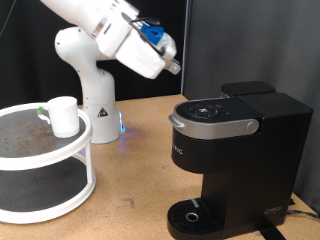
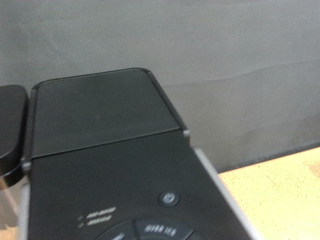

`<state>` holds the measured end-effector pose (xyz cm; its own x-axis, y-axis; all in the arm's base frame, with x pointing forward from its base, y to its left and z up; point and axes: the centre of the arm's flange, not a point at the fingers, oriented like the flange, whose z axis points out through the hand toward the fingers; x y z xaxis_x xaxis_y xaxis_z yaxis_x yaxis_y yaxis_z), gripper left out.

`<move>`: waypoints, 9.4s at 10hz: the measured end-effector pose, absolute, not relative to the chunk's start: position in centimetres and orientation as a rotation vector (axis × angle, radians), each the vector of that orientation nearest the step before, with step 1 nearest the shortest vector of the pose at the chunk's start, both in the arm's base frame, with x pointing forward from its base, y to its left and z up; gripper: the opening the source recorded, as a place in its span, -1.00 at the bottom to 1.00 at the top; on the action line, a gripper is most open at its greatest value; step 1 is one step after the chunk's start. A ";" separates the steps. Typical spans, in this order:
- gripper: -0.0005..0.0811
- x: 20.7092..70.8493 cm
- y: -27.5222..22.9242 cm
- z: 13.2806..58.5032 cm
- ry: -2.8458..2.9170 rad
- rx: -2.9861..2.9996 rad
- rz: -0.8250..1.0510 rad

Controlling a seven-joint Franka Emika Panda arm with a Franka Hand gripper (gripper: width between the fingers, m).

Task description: Make a cup of coffee with the keurig machine

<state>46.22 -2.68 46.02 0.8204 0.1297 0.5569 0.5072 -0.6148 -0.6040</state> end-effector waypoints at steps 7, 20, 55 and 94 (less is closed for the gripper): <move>-0.98 41.1 -6.4 46.4 -0.535 -2.166 -0.427; -0.98 34.0 -13.7 45.8 -0.303 -2.380 -0.512; -0.75 23.5 -27.3 37.2 -0.403 -2.469 -0.470; -0.81 30.5 -18.6 35.9 -0.104 -2.391 -0.663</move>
